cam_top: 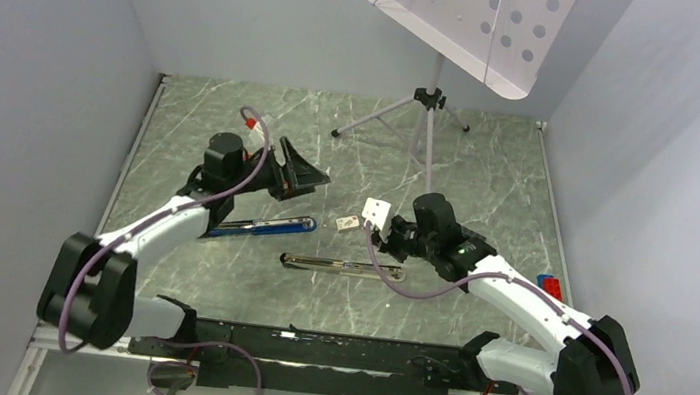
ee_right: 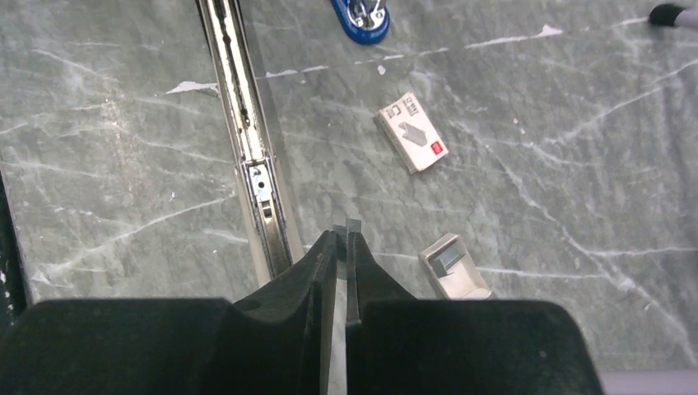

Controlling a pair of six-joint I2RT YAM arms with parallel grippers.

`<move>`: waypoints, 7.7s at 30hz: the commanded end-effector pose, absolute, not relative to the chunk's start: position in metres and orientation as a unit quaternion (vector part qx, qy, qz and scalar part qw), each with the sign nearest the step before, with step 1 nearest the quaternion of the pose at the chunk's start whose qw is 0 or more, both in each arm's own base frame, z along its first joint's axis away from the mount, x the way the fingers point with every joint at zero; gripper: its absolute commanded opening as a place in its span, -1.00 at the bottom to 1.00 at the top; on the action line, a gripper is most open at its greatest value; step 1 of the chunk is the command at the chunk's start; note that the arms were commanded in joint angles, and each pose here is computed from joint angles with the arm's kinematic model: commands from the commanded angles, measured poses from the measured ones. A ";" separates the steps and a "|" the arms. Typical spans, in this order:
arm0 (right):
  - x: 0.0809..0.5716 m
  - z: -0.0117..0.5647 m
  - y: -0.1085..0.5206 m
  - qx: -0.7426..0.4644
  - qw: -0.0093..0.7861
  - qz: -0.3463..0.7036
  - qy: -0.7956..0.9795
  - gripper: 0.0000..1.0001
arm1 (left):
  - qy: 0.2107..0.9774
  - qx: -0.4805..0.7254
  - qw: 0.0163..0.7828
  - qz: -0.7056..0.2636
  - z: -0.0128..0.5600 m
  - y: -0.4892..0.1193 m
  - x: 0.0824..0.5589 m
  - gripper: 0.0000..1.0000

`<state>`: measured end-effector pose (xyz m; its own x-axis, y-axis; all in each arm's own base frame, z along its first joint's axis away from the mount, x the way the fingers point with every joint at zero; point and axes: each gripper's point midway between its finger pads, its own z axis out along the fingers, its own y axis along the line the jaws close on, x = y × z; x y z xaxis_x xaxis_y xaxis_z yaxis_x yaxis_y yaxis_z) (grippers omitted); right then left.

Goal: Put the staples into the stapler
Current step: Pick up the stapler, then adjust the staple.

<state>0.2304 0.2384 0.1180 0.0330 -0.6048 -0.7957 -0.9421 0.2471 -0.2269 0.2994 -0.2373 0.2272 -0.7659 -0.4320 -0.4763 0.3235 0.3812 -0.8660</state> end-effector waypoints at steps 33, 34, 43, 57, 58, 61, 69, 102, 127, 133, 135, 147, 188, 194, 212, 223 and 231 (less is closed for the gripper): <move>0.268 0.218 0.287 -0.588 0.576 0.182 0.537 -0.78 | 0.675 -0.107 -0.002 -0.730 0.219 -0.321 0.269 0.32; 0.270 0.218 0.287 -0.587 0.577 0.179 0.538 -0.78 | 0.680 -0.107 -0.005 -0.726 0.216 -0.322 0.268 0.32; 0.266 0.222 0.291 -0.603 0.584 0.172 0.516 -0.78 | 0.703 -0.102 -0.017 -0.703 0.210 -0.327 0.271 0.38; 0.262 0.209 0.301 -0.624 0.577 0.150 0.506 -0.76 | 0.700 -0.092 -0.034 -0.708 0.212 -0.338 0.267 0.35; 0.262 0.208 0.301 -0.626 0.575 0.150 0.504 -0.76 | 0.699 -0.091 -0.033 -0.709 0.212 -0.338 0.267 0.35; 0.257 0.204 0.302 -0.633 0.569 0.154 0.502 -0.76 | 0.698 -0.088 -0.030 -0.710 0.214 -0.338 0.266 0.33; 0.243 0.201 0.299 -0.643 0.561 0.164 0.494 -0.72 | 0.702 -0.082 -0.022 -0.707 0.215 -0.338 0.265 0.30; 0.251 0.181 0.293 -0.631 0.550 0.148 0.526 -0.46 | 0.694 -0.068 -0.018 -0.717 0.225 -0.339 0.264 0.29; 0.258 0.186 0.290 -0.623 0.560 0.140 0.528 -0.74 | 0.692 -0.069 -0.027 -0.718 0.223 -0.340 0.260 0.28; 0.265 0.188 0.288 -0.622 0.566 0.123 0.527 -0.73 | 0.692 -0.065 -0.034 -0.718 0.223 -0.344 0.257 0.29; 0.267 0.191 0.287 -0.620 0.570 0.117 0.527 -0.73 | 0.691 -0.065 -0.036 -0.719 0.222 -0.345 0.256 0.29; 0.270 0.205 0.287 -0.614 0.585 0.110 0.518 -0.73 | 0.691 -0.069 -0.038 -0.719 0.220 -0.345 0.256 0.30; 0.264 0.210 0.283 -0.620 0.580 0.113 0.517 -0.72 | 0.685 -0.085 -0.025 -0.723 0.222 -0.337 0.263 0.38; 0.269 0.203 0.289 -0.625 0.573 0.113 0.517 -0.71 | 0.685 -0.084 -0.028 -0.723 0.222 -0.337 0.260 0.38; 0.254 0.200 0.298 -0.637 0.560 0.148 0.509 -0.64 | 0.683 -0.081 -0.032 -0.726 0.221 -0.342 0.261 0.39; 0.247 0.201 0.299 -0.637 0.554 0.164 0.511 -0.57 | 0.682 -0.074 -0.029 -0.727 0.223 -0.343 0.262 0.39; 0.238 0.203 0.297 -0.634 0.551 0.180 0.512 -0.57 | 0.681 -0.073 -0.024 -0.728 0.224 -0.342 0.263 0.39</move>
